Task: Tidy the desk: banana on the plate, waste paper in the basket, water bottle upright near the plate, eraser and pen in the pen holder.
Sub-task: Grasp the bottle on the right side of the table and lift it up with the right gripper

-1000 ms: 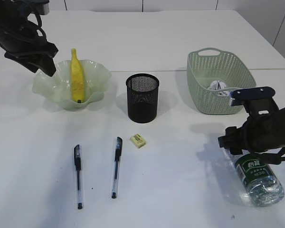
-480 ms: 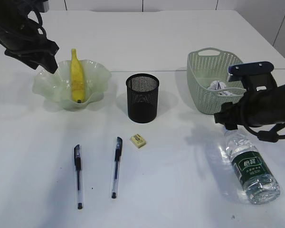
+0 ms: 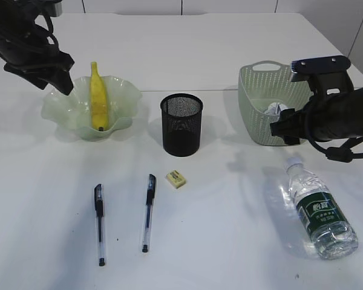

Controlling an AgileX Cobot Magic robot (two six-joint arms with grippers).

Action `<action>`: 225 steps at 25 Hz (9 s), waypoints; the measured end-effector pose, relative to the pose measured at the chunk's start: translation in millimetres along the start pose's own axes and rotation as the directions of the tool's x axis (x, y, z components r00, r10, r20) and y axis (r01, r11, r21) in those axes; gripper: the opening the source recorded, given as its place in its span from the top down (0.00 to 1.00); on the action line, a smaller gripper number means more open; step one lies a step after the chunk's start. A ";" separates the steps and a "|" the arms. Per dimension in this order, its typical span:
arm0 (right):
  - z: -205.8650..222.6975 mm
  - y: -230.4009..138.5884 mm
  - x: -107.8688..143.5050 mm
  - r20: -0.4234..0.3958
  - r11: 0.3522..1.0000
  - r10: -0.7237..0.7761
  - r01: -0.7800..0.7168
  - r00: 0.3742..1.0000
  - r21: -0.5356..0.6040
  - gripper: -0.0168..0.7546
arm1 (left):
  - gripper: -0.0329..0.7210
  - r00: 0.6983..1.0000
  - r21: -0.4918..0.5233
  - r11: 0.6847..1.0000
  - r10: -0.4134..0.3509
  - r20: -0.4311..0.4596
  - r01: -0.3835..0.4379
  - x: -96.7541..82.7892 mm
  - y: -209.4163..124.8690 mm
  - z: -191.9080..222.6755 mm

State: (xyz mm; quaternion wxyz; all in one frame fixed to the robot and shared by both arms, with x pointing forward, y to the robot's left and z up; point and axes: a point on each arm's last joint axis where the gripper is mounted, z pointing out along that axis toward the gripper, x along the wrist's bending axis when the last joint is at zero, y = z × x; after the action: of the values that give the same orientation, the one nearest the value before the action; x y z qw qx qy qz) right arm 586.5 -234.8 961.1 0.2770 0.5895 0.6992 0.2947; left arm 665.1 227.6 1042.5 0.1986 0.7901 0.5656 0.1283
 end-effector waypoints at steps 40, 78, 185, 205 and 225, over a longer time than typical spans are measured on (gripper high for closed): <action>-11.0 -18.5 -0.8 0.009 0.970 0.240 -0.241 0.971 0.036 0.33 | 0.40 1.000 0.076 0.997 -0.009 0.029 0.007 -2.7 -6.9 -0.3; -16.6 -45.1 -2.6 0.027 0.988 0.107 -0.109 0.994 0.105 0.34 | 0.40 0.999 0.132 0.991 -0.016 0.051 0.010 -4.8 -11.9 -0.9; -17.5 -79.7 -1.8 0.000 0.978 -0.005 0.005 1.000 0.207 0.33 | 0.35 0.991 0.251 0.968 -0.054 0.125 0.021 -12.2 -22.2 -3.9; -19.8 -83.3 8.4 -0.076 0.960 0.072 -0.048 0.994 0.277 0.33 | 0.34 0.991 0.247 0.969 -0.055 0.125 0.022 -12.3 -21.9 -3.8; -27.2 -41.2 8.7 -0.073 0.888 0.062 -0.022 0.995 0.459 0.33 | 0.34 0.990 0.255 0.967 -0.058 0.131 0.023 -12.9 -22.6 -4.0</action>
State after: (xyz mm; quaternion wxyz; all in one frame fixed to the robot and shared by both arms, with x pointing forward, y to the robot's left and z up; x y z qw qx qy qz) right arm 538.0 -234.0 948.6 0.0938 0.6399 0.7473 0.1528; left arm 640.1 222.4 1036.0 0.1373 0.8042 0.5783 -0.0037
